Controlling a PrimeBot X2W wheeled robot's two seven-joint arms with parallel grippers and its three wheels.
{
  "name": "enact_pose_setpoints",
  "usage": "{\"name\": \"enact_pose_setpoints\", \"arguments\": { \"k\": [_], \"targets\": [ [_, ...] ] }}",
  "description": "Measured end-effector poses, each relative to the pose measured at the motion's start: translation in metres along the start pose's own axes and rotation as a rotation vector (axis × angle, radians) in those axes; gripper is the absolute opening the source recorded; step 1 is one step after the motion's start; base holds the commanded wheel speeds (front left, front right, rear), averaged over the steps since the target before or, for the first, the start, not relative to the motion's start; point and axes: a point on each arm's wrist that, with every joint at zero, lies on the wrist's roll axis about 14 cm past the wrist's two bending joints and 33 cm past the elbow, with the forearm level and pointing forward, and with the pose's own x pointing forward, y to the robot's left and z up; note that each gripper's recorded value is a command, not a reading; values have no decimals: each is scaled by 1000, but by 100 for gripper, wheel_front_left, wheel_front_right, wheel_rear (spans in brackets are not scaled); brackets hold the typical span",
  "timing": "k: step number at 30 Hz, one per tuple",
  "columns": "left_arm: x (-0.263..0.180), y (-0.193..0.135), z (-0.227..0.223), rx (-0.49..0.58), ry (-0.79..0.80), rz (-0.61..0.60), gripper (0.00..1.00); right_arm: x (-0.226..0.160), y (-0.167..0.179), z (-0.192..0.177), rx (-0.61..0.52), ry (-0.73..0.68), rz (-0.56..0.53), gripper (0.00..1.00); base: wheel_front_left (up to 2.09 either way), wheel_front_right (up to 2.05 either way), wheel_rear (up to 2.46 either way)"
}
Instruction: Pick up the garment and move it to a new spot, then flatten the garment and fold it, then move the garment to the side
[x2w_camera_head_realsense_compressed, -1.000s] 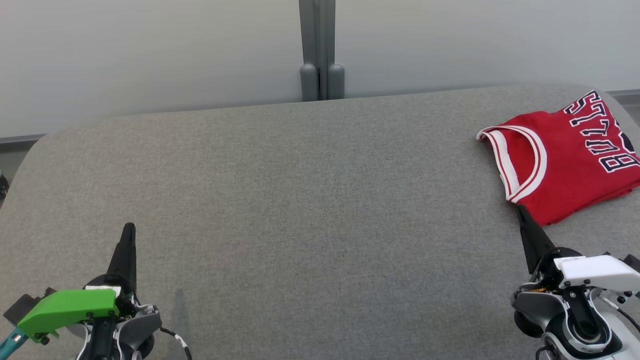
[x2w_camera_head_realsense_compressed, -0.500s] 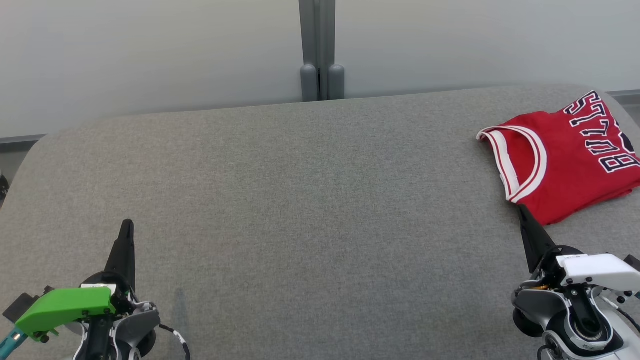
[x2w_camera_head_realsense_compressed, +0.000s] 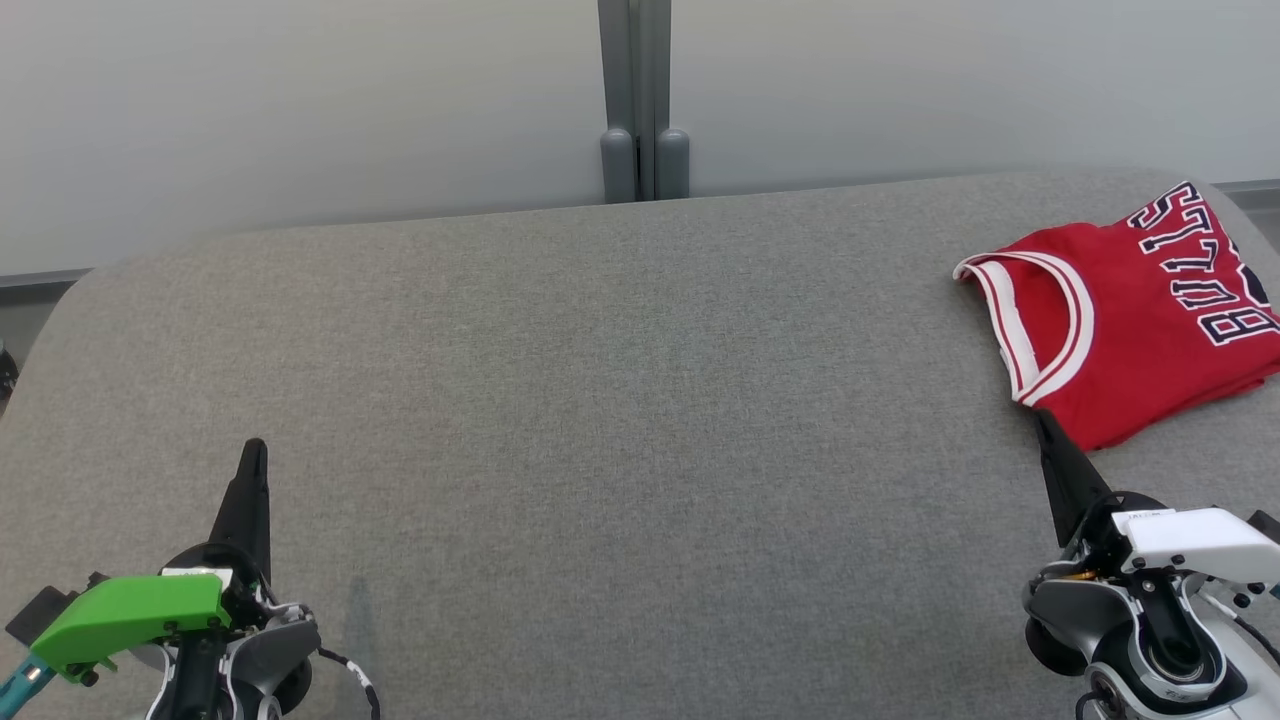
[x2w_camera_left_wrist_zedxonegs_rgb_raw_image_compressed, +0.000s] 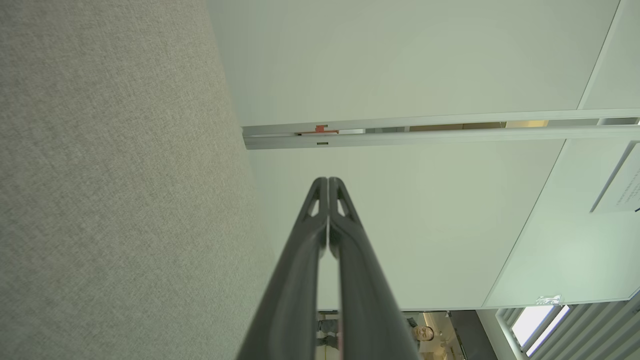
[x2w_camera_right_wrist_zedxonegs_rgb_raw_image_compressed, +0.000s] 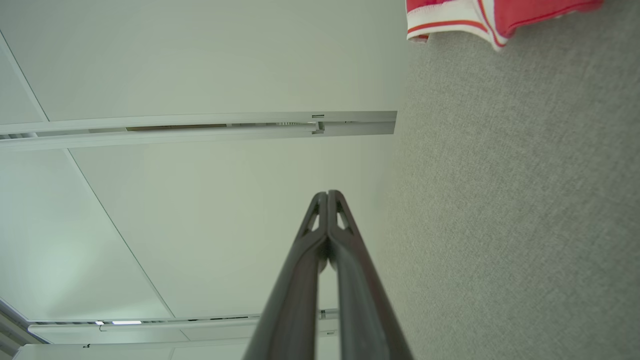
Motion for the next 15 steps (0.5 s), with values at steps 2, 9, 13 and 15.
{"name": "enact_pose_setpoints", "arguments": {
  "k": [2,9,13,15],
  "targets": [
    [0,0,0,0,0,0,0,0,0,0,-1,-1,0,0,0,0,0],
    [0,0,0,0,0,0,0,0,1,0,-1,2,1,0,0,0,0],
    [0,0,0,0,-1,0,0,0,1,0,-1,0,1,0,0,0,0],
    [0,0,0,-1,-1,0,0,0,1,0,-3,-1,1,0,0,0,0]
  ]
}}
